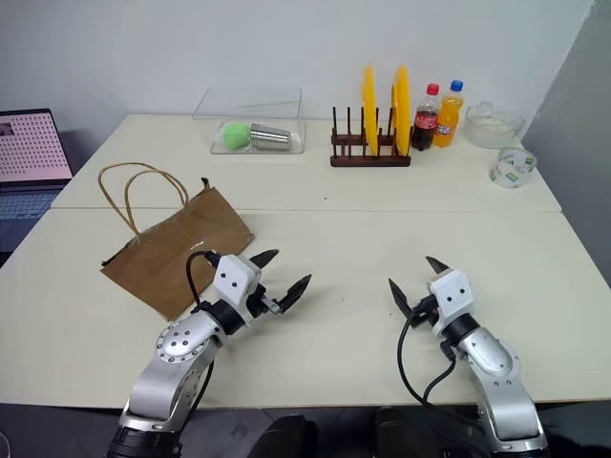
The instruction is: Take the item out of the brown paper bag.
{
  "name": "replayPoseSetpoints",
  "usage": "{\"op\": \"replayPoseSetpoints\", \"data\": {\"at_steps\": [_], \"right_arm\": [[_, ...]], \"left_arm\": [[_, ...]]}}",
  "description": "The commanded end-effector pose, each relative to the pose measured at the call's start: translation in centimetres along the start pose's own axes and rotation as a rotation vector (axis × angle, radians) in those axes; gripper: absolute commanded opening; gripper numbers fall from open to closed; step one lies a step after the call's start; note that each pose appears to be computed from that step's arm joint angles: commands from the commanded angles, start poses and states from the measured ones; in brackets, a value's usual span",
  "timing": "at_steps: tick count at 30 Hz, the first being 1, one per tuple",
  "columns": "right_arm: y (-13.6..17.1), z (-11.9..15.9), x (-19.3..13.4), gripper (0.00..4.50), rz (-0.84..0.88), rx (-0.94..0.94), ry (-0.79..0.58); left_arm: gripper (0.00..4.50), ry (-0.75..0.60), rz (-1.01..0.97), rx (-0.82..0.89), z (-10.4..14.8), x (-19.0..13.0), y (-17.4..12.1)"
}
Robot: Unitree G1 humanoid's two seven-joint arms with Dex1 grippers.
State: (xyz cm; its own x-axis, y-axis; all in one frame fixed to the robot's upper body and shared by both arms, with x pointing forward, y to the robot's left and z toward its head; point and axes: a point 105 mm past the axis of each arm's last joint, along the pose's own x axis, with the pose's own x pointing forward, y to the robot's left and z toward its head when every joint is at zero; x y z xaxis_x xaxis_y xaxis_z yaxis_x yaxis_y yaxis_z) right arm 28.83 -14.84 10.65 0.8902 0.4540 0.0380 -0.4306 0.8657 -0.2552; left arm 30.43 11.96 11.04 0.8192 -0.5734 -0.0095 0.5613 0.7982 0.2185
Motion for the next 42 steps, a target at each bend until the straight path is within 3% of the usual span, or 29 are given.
{"op": "replayPoseSetpoints", "data": {"at_steps": [1,7,10,19,26,34,42], "right_arm": [[0.1,1.0,0.0,4.50,0.017,-0.016,-0.048],[0.2,1.5,0.1,4.50,0.029,-0.037,-0.077],[0.9,3.0,0.6,4.50,0.115,-0.058,-0.133],[4.5,9.7,1.6,4.50,0.571,-0.071,-0.283],[6.3,12.6,2.1,4.50,0.859,-0.046,-0.310],[6.4,12.5,3.4,4.50,0.877,-0.067,-0.318],[6.5,12.3,3.0,4.50,0.842,-0.078,-0.315]], "left_arm": [[4.39,-0.007,0.019,0.020,0.8,0.1,0.4],[4.39,-0.020,0.093,0.005,1.4,-0.8,2.0],[4.39,-0.044,0.199,0.025,1.8,-2.0,3.3],[4.39,-0.101,0.385,-0.015,3.6,-5.7,4.1],[4.39,-0.114,0.472,-0.003,6.1,-9.6,6.5],[4.39,0.006,0.320,-0.003,7.3,-12.4,10.7],[4.39,0.075,0.221,-0.058,8.5,-12.8,14.4]]}}
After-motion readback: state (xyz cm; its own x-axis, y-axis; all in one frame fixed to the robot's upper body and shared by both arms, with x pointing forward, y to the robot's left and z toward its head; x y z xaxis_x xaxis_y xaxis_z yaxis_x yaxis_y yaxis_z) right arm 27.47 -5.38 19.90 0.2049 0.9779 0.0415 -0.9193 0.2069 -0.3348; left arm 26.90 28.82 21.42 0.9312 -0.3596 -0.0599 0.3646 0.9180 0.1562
